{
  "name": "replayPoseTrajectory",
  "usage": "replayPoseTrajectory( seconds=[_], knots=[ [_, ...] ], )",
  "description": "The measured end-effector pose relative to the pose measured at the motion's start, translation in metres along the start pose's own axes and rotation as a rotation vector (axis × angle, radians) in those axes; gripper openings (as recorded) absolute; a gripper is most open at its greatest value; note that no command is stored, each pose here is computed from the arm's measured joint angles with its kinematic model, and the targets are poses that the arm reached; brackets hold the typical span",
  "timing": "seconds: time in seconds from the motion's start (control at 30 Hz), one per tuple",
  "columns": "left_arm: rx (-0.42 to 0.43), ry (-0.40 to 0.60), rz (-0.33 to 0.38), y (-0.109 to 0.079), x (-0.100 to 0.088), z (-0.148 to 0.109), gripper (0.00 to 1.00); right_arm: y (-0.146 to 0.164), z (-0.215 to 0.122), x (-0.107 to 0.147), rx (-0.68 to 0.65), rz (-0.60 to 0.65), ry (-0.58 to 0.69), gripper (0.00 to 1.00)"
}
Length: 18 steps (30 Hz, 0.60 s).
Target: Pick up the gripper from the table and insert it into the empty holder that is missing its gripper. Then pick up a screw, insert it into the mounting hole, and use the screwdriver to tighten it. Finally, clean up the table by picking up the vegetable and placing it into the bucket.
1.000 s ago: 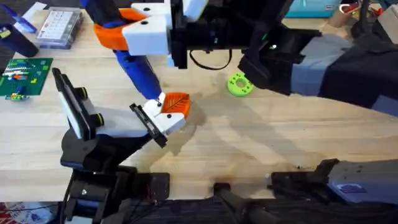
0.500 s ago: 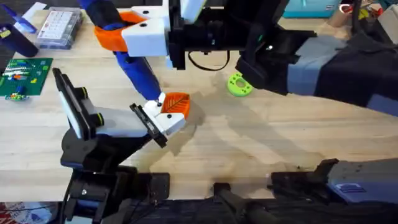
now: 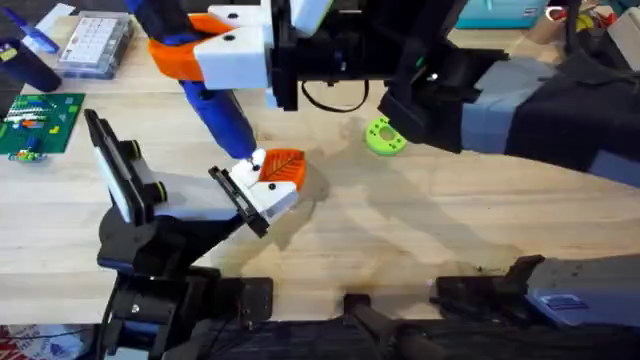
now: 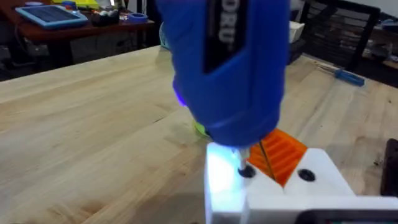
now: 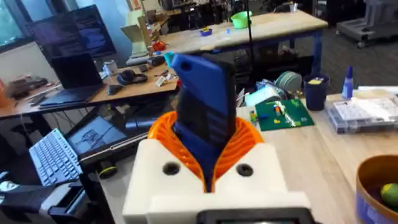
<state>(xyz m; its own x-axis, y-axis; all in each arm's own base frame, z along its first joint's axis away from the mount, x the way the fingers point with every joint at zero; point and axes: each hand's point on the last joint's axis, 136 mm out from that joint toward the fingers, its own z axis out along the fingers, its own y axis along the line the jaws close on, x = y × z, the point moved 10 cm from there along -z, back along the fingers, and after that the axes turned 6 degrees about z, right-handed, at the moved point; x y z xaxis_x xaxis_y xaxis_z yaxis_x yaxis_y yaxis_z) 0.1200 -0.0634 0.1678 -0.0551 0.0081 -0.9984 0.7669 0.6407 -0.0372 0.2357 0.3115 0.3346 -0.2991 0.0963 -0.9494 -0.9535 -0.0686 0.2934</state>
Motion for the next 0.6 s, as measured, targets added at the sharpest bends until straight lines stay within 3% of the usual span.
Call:
replayPoseTrajectory(
  seconds=[0.33, 0.6],
  knots=[
    [0.000, 0.000, 0.000, 0.000, 0.000, 0.000, 0.014, -0.001, -0.012, -0.025, -0.024, -0.070, -0.126, 0.040],
    [0.000, 0.000, 0.000, 0.000, 0.000, 0.000, 0.014, -0.041, -0.056, -0.041, 0.127, -0.065, -0.159, 0.040]
  ],
)
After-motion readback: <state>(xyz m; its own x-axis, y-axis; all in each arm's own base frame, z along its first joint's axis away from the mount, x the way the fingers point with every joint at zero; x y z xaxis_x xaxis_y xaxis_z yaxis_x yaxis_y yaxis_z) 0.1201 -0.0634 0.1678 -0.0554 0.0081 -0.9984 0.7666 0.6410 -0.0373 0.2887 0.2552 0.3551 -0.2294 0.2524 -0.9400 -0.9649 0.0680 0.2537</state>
